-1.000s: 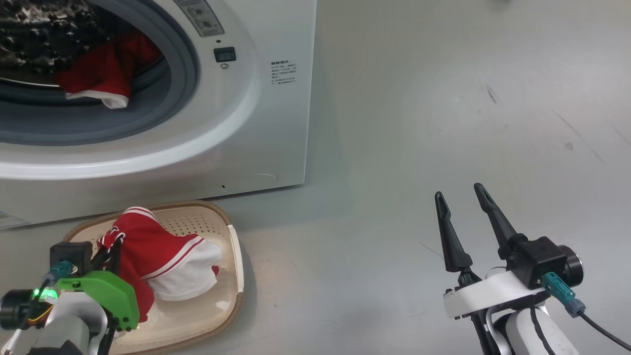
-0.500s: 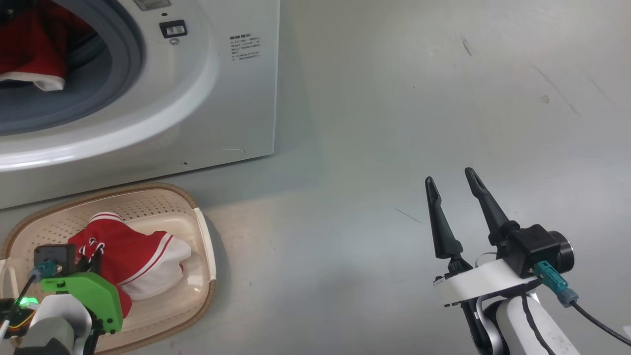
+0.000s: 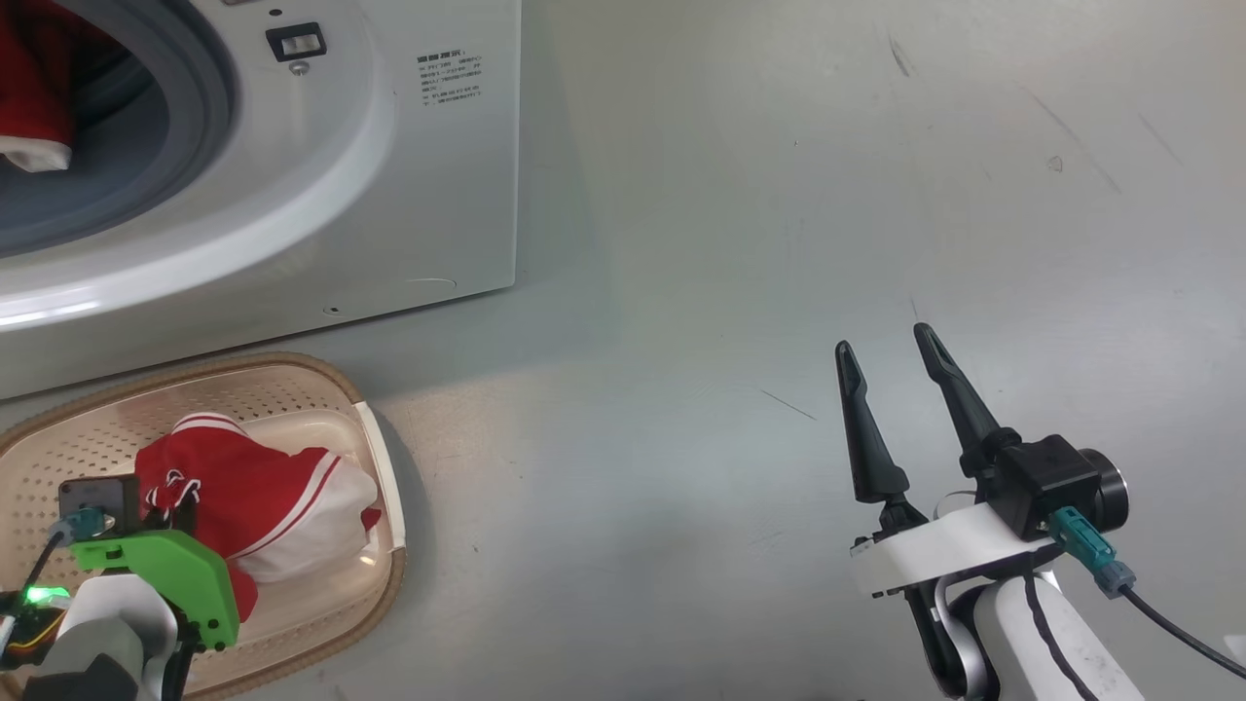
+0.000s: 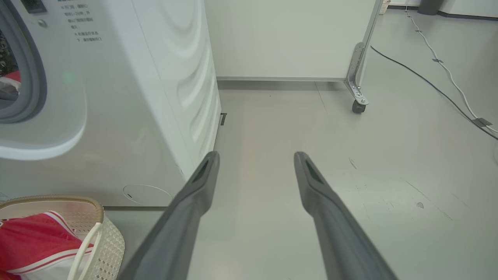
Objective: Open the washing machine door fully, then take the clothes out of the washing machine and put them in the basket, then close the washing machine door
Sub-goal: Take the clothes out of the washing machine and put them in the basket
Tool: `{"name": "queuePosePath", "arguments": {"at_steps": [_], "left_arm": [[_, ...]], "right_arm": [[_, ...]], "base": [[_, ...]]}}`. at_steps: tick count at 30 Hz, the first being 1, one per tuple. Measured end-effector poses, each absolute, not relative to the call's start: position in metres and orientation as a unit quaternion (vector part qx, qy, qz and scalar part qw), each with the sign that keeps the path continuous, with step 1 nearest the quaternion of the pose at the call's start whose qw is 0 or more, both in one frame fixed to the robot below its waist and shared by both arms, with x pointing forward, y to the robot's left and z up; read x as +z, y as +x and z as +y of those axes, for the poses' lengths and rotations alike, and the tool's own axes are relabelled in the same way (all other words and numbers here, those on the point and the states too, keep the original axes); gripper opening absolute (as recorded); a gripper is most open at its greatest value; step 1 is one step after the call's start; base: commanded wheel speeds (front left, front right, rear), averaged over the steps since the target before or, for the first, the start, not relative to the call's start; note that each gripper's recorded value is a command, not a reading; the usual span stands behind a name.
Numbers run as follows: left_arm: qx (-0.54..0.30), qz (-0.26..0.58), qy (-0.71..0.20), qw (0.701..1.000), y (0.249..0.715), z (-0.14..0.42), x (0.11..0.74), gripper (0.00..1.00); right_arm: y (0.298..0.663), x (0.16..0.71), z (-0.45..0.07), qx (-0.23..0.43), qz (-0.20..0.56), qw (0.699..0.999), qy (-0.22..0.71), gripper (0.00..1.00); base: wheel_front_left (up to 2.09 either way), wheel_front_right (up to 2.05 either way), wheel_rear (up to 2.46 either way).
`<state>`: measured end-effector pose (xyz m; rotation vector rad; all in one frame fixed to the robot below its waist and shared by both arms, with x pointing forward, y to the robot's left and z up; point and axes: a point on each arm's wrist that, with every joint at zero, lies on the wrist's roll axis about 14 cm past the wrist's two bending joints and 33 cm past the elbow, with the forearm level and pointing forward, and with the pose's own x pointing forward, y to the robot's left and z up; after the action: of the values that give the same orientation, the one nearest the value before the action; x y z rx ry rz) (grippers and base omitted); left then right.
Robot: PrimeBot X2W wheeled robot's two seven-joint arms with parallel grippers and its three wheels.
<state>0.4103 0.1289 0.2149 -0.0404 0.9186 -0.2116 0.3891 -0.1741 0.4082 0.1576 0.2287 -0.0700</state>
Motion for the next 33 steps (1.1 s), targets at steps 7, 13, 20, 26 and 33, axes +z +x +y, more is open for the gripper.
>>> {"name": "queuePosePath", "arguments": {"at_steps": [7,13,20,26,33], "left_arm": [[-0.101,0.437,-0.02,0.893,0.411,0.128,0.218,1.0],[-0.097,0.423,-0.02,0.901,0.412,0.13,0.227,1.0],[-0.096,0.37,-0.035,0.923,0.422,0.123,0.253,1.0],[-0.103,0.313,-0.051,0.943,0.436,0.114,0.287,1.0],[-0.11,0.254,-0.058,0.959,0.443,0.11,0.328,1.0]], "right_arm": [[0.393,0.409,-0.175,-0.038,0.111,0.99,0.078,1.0],[0.394,0.414,-0.173,-0.034,0.104,0.991,0.079,1.0],[0.395,0.424,-0.171,-0.03,0.089,0.992,0.08,1.0],[0.395,0.437,-0.17,-0.025,0.069,0.994,0.08,1.0],[0.395,0.452,-0.169,-0.014,0.046,0.995,0.083,1.0]], "base": [[0.0,0.0,0.0],[0.0,0.0,0.0],[0.0,0.0,0.0],[0.0,0.0,0.0],[0.0,0.0,0.0]]}}
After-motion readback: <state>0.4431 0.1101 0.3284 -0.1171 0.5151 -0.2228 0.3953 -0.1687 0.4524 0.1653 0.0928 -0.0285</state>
